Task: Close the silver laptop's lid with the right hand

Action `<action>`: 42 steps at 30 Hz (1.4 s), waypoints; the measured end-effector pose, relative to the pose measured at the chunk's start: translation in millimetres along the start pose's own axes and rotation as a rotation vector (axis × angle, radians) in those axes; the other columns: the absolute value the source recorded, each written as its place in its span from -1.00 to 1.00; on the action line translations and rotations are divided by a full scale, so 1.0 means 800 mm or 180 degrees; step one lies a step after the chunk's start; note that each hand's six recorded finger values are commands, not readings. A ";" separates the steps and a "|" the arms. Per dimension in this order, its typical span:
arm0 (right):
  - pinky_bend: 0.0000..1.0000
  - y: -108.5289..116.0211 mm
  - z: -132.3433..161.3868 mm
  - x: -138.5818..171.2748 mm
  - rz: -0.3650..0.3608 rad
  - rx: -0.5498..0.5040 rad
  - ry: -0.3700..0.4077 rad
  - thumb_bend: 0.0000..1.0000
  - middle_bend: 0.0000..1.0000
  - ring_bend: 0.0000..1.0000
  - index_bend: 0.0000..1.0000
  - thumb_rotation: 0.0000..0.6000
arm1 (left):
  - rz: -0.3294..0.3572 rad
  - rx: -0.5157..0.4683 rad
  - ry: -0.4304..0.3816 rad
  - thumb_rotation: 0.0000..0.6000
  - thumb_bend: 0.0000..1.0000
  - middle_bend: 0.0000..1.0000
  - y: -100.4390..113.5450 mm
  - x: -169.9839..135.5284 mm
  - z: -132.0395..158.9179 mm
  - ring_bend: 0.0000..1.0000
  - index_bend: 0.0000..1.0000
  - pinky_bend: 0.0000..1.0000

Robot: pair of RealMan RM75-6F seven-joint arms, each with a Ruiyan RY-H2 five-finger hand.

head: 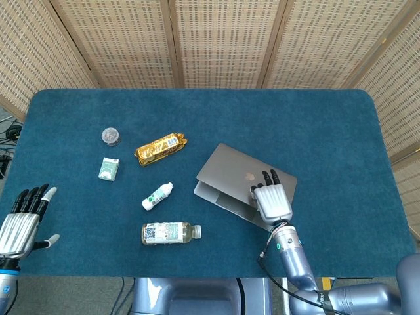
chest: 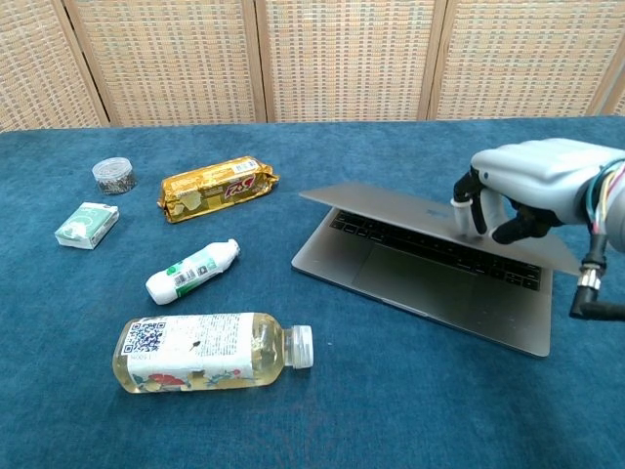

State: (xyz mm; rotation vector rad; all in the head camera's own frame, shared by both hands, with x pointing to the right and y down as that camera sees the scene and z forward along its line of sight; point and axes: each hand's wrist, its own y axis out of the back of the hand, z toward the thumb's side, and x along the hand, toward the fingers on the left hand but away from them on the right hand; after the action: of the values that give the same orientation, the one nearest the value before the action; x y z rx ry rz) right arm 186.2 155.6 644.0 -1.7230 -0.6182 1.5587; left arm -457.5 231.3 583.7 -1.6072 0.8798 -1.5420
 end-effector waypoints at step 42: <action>-0.94 -0.069 -0.004 0.000 0.0292 -0.0138 0.0041 1.00 -0.35 -0.86 -0.12 1.00 | 0.0026 -0.0009 0.0047 1.00 -0.87 -1.00 0.006 -0.001 -0.004 -1.00 -1.00 -1.00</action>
State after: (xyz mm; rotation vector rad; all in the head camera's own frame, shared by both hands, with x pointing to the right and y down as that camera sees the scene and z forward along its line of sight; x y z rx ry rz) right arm 195.7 189.6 686.6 -1.8150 -0.5776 1.6066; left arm -460.8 229.5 579.1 -1.5941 0.8959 -1.5496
